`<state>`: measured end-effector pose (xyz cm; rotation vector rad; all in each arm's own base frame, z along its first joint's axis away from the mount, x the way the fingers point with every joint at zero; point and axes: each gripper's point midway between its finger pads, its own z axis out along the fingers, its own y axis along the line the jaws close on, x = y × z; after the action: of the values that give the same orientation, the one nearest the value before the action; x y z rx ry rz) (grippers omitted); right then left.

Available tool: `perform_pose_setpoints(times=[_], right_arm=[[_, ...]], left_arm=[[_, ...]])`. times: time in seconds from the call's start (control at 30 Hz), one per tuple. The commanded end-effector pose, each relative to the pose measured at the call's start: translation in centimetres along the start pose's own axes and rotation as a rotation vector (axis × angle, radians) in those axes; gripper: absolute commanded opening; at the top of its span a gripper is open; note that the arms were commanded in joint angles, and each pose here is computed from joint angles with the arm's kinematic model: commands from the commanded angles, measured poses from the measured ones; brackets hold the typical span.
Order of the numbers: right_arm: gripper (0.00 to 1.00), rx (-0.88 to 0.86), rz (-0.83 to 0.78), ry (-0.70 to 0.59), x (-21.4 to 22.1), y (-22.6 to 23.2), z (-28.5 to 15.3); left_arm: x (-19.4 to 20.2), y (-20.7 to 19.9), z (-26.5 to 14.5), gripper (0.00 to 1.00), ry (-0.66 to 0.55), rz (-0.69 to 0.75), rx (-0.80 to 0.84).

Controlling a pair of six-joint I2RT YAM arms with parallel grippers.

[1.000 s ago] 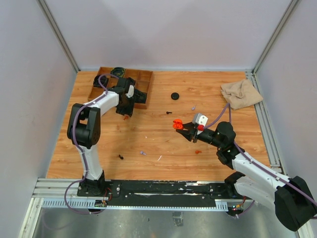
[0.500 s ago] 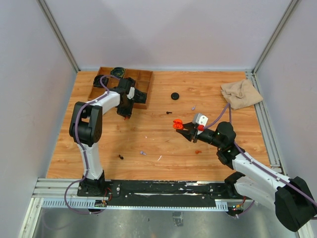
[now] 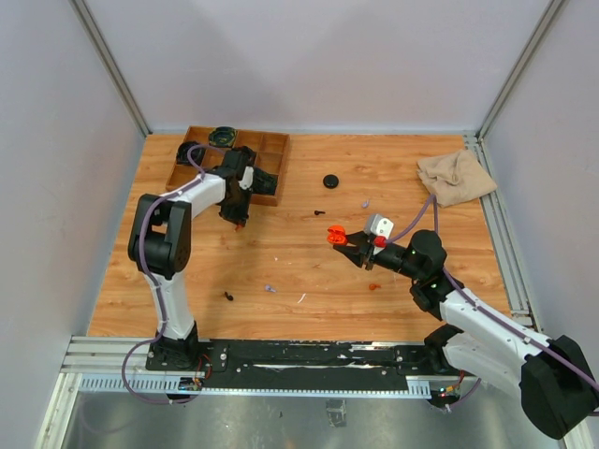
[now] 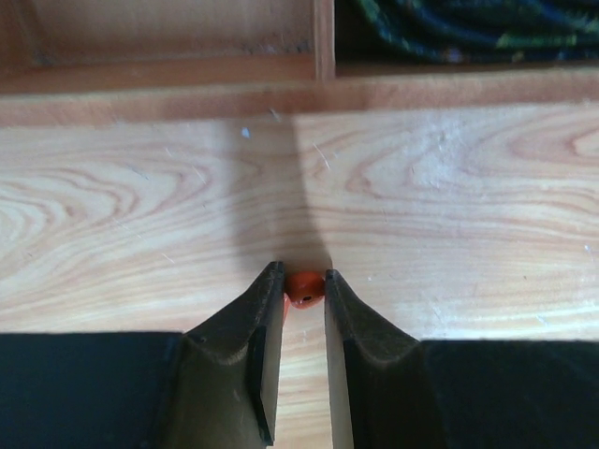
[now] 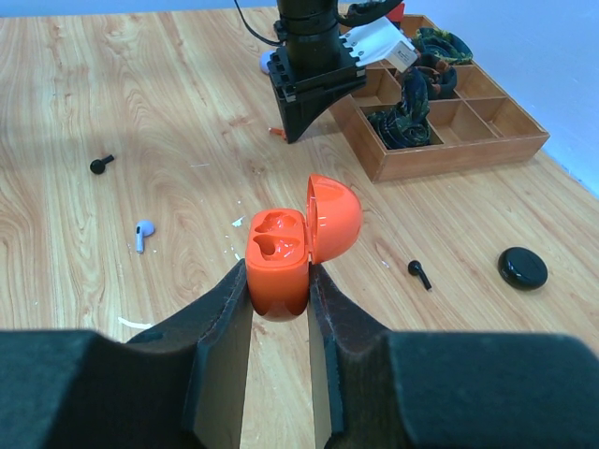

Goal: Insert the wireless bluetooth earbuds into the charging case
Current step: Pick up the earbud from the center of the board.

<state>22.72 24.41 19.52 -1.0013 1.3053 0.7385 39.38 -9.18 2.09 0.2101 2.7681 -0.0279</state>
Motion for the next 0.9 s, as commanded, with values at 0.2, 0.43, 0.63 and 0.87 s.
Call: perform_pose_setpoints(times=[0.2,0.43,0.63,0.87], right_arm=[[0.01,0.0,-0.029,-0.047,-1.4,-0.5,0.4],[0.01,0.008,-0.056,-0.086,-2.2,-0.1,0.6],[0.02,0.002,-0.06,-0.106,-3.1,0.1,0.8],[0.02,0.007,-0.049,-0.141,-3.9,0.0,1.1]], left_arm=[[-0.4,-3.1,-4.7,0.23,-0.126,-0.126,0.178],[-2.0,-6.2,-9.3,0.22,-0.329,-0.185,0.331],[-2.9,-9.5,-14.3,0.21,-0.514,-0.146,0.45],[-2.6,-12.9,-20.8,0.2,-0.712,-0.125,0.637]])
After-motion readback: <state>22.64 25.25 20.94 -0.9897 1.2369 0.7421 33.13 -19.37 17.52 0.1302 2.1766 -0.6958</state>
